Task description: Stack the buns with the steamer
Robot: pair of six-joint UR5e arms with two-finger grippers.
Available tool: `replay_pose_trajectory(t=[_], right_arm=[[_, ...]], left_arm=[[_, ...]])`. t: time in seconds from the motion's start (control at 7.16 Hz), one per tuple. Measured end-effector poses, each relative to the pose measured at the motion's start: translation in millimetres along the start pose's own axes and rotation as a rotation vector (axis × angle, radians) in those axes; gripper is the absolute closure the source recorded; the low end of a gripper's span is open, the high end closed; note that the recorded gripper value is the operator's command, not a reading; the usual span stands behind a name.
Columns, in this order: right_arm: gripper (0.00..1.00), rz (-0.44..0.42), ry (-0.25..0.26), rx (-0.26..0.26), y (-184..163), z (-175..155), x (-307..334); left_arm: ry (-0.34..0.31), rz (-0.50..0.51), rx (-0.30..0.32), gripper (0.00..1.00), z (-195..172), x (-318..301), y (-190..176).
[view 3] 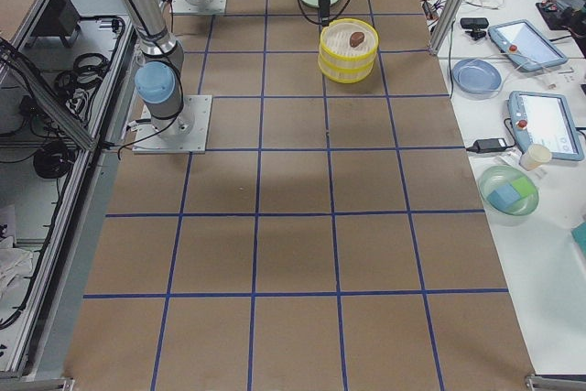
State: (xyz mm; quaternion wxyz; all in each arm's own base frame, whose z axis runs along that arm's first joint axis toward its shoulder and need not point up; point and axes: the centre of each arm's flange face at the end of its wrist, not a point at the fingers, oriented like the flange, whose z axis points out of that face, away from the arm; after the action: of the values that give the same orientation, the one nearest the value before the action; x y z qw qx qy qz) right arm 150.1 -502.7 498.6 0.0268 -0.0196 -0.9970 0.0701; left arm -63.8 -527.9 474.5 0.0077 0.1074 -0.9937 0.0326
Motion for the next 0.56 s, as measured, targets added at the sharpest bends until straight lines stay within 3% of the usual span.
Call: replay_pose_trajectory(t=[0.56], right_arm=[[0.00, 0.011, -0.016, 0.008, 2.5, -4.7, -3.6]], left_arm=[[-0.003, 0.025, -0.017, 0.00, 7.6, 11.8, 6.5]])
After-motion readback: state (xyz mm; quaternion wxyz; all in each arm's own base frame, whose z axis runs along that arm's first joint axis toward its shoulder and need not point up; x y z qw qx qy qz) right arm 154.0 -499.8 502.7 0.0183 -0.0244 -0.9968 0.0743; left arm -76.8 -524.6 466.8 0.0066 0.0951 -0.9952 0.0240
